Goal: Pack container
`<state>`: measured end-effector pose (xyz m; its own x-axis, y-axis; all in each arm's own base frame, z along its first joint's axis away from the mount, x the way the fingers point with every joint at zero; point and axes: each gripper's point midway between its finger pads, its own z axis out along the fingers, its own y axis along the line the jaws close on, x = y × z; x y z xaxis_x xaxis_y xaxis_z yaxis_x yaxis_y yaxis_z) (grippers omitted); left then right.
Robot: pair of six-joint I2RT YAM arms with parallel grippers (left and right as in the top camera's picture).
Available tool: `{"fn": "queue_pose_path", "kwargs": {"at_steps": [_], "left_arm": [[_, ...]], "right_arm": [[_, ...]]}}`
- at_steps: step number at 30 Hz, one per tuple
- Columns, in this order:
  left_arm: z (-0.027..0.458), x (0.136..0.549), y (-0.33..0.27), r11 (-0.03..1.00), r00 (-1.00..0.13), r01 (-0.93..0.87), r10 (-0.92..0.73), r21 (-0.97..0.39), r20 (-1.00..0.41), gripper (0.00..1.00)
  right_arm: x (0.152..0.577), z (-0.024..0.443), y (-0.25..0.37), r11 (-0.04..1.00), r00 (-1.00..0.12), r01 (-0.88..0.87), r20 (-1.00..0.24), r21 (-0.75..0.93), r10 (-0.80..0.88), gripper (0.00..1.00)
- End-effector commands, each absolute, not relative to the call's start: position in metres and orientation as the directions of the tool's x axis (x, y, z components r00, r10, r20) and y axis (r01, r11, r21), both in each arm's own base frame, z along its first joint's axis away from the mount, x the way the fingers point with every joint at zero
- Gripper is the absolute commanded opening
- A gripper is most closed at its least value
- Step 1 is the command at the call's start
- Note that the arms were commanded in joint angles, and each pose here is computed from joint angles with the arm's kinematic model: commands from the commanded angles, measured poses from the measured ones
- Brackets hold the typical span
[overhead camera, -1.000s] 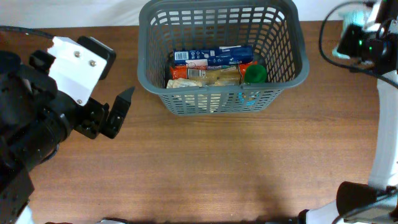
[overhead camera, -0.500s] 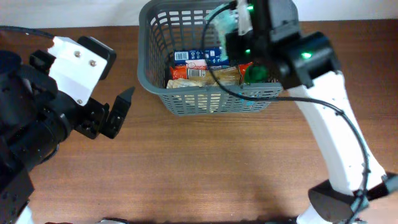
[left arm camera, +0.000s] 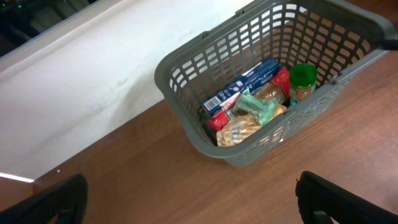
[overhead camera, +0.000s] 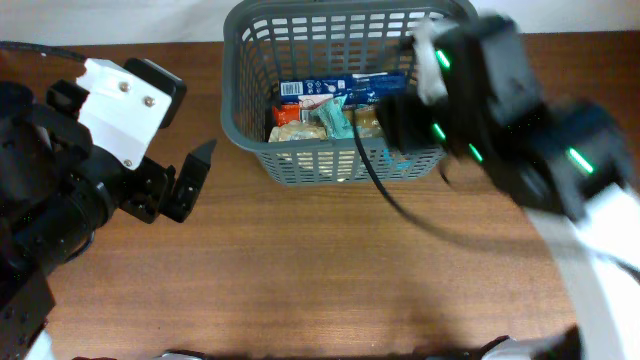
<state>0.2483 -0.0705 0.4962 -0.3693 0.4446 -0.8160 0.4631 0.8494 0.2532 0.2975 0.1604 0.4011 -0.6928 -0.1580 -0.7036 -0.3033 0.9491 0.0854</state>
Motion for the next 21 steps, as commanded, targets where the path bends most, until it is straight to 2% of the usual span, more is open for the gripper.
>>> {"fn": "queue_pose_path", "kwargs": {"at_steps": [1,6,8,9,10,14,21], "left_arm": [[0.497,0.247,-0.071,0.853,-0.368,0.463,0.433,0.242,-0.823,0.99],[0.497,0.247,-0.071,0.853,-0.368,0.463,0.433,0.242,-0.823,0.99],[0.497,0.247,-0.071,0.853,-0.368,0.463,0.433,0.242,-0.823,1.00],[0.497,0.247,-0.071,0.853,-0.368,0.463,0.433,0.242,-0.823,0.99],[0.497,0.247,-0.071,0.853,-0.368,0.463,0.433,0.242,-0.823,0.99],[0.497,0.247,-0.071,0.853,-0.368,0.463,0.433,0.242,-0.823,0.99],[0.497,0.247,-0.071,0.853,-0.368,0.464,0.433,0.242,-0.822,0.99]], "right_arm": [[0.259,0.406,0.147,0.968,-0.685,-0.244,-0.717,0.060,-0.128,0.72],[0.196,0.370,0.133,0.976,-0.676,-0.210,-0.730,0.053,-0.106,0.72],[0.172,0.361,0.127,0.963,-0.664,-0.236,-0.745,0.128,-0.064,0.80],[0.162,0.359,0.122,0.954,-0.656,-0.254,-0.753,0.162,-0.047,0.97],[0.155,0.359,0.119,0.942,-0.653,-0.278,-0.756,0.191,-0.039,0.99],[0.138,0.366,0.096,0.921,-0.632,-0.307,-0.775,0.238,-0.011,0.99],[0.146,0.363,0.084,0.948,-0.599,-0.256,-0.801,0.188,-0.003,0.99]]}}
